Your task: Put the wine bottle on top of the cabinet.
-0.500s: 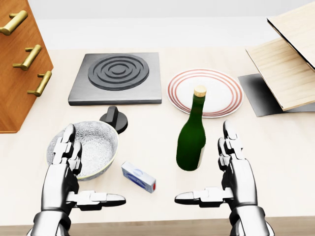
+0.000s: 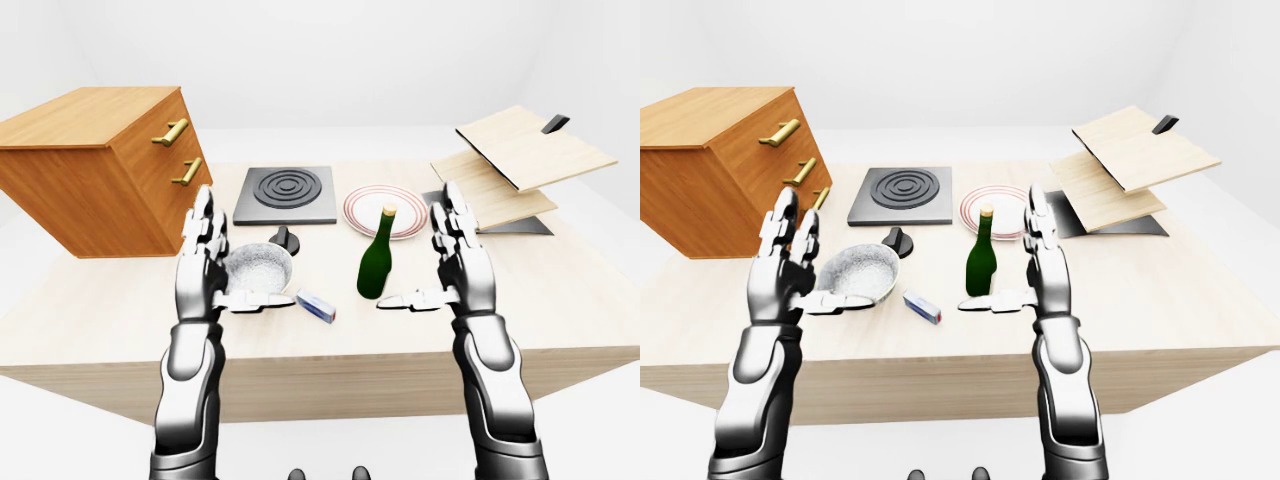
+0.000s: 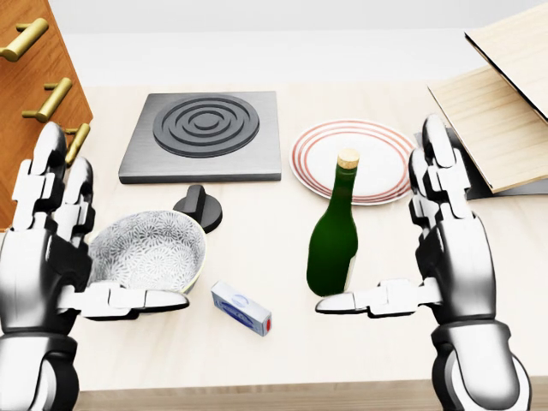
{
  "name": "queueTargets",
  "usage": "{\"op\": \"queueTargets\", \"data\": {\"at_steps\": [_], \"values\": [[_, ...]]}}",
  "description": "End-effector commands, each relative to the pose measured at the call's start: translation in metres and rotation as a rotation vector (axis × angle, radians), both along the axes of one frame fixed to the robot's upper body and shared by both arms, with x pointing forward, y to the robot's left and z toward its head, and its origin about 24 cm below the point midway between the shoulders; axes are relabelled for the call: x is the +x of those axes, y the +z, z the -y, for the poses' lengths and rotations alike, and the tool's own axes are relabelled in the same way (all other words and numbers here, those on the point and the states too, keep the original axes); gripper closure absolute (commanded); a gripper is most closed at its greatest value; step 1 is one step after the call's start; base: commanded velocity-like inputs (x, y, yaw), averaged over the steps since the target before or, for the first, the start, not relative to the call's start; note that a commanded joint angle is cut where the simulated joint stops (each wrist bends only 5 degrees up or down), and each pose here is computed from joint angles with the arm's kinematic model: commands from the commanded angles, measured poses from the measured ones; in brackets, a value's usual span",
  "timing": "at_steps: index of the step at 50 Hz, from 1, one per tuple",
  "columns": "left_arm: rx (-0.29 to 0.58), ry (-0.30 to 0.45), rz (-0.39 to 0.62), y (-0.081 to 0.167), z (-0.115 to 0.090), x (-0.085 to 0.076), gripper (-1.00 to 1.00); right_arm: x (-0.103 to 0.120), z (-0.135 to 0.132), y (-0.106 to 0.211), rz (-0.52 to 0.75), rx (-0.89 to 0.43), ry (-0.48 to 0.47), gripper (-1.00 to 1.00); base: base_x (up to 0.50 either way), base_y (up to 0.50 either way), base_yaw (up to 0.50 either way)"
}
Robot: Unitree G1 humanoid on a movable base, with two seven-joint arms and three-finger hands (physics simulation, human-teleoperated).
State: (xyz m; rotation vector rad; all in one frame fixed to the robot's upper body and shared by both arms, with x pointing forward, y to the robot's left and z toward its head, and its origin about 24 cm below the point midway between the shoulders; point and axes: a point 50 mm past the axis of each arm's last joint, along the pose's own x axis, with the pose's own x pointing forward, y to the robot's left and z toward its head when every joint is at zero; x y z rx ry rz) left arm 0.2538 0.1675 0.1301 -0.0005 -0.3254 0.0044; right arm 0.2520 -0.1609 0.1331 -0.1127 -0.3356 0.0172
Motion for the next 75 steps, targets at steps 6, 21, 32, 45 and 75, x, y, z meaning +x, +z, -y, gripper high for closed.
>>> {"op": "queueTargets", "data": {"at_steps": [6,21,32,45,75], "values": [[-0.016,0.023,0.462,0.094,-0.013,-0.044,-1.00,-0.043,-0.006,0.090,0.439,-0.135,0.015,-1.00,0.00,0.00,0.00],[-0.060,0.031,0.577,0.114,-0.018,-0.059,-1.00,-0.067,0.002,0.114,0.590,-0.147,-0.001,-1.00,0.24,0.00,0.00],[-0.062,0.034,0.556,0.112,-0.020,-0.053,-1.00,-0.065,0.004,0.111,0.571,-0.139,-0.003,-1.00,0.50,0.00,0.00],[-0.063,0.029,0.543,0.110,-0.017,-0.050,-1.00,-0.063,0.006,0.111,0.565,-0.131,-0.011,-1.00,0.50,0.00,0.00],[-0.055,0.029,0.475,0.097,-0.019,-0.043,-1.00,-0.058,0.000,0.099,0.487,-0.223,-0.013,-1.00,0.00,0.40,0.00]]}}
